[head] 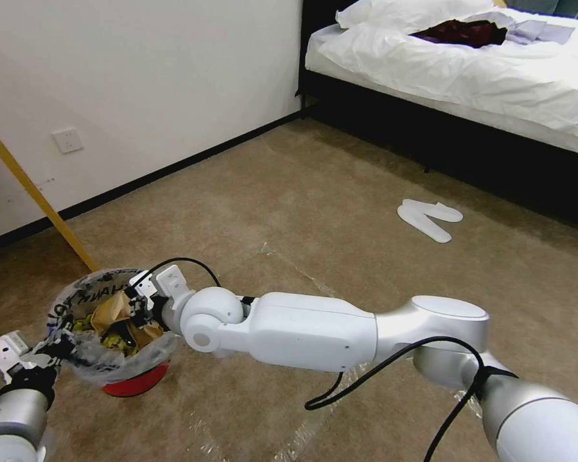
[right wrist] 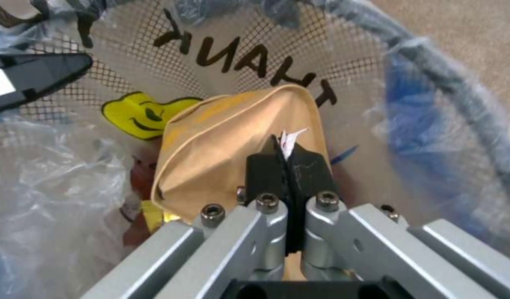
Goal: Pick up the trash bin and place the garbage on the floor into it.
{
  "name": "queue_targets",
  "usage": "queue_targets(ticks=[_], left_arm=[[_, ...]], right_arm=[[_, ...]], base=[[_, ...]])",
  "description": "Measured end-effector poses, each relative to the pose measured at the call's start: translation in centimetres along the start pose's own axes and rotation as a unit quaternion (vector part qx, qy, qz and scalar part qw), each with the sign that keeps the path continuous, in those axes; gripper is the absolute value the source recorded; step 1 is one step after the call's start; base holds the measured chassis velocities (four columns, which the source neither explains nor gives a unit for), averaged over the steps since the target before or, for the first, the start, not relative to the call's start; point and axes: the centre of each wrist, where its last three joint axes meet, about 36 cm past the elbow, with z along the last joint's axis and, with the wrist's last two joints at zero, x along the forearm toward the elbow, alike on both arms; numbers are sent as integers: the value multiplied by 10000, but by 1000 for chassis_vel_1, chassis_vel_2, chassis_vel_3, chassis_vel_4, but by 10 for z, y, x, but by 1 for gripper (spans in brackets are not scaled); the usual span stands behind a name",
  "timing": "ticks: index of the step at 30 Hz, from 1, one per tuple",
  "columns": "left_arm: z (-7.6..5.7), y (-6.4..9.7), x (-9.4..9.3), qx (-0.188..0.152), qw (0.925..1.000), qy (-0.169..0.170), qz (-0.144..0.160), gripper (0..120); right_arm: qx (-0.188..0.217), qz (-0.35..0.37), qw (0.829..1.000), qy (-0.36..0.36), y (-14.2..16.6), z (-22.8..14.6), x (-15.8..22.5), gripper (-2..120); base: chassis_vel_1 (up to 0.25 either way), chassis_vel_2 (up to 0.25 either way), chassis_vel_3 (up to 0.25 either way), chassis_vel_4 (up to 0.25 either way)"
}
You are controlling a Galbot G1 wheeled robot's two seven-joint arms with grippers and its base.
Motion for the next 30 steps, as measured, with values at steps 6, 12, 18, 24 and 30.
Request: queue_targets(ticks=[6,12,18,24,30], left_arm=[[1,0,-1,-1,10000,14,4,4],[1,1,-2,-1,10000,19,0,4],[1,2,-2,1,10000,16,-3,4],[2,2,-2,7,10000,13,-10,4],[2,5,-3,10,10000,0,-46,4]], right_arm=[[160,87,9998,-4,0,1,-2,10],[209,86,9997,-26,1,2,3,32],[227,89,9997,-9,2,1,6,54],[210,99,9997,5,2,4,7,73],[-123,93,9990,-417,-6,-18,26,96]], base=[[0,0,0,0],[0,0,0,0],[0,0,0,0],[0,0,0,0],[0,0,0,0]])
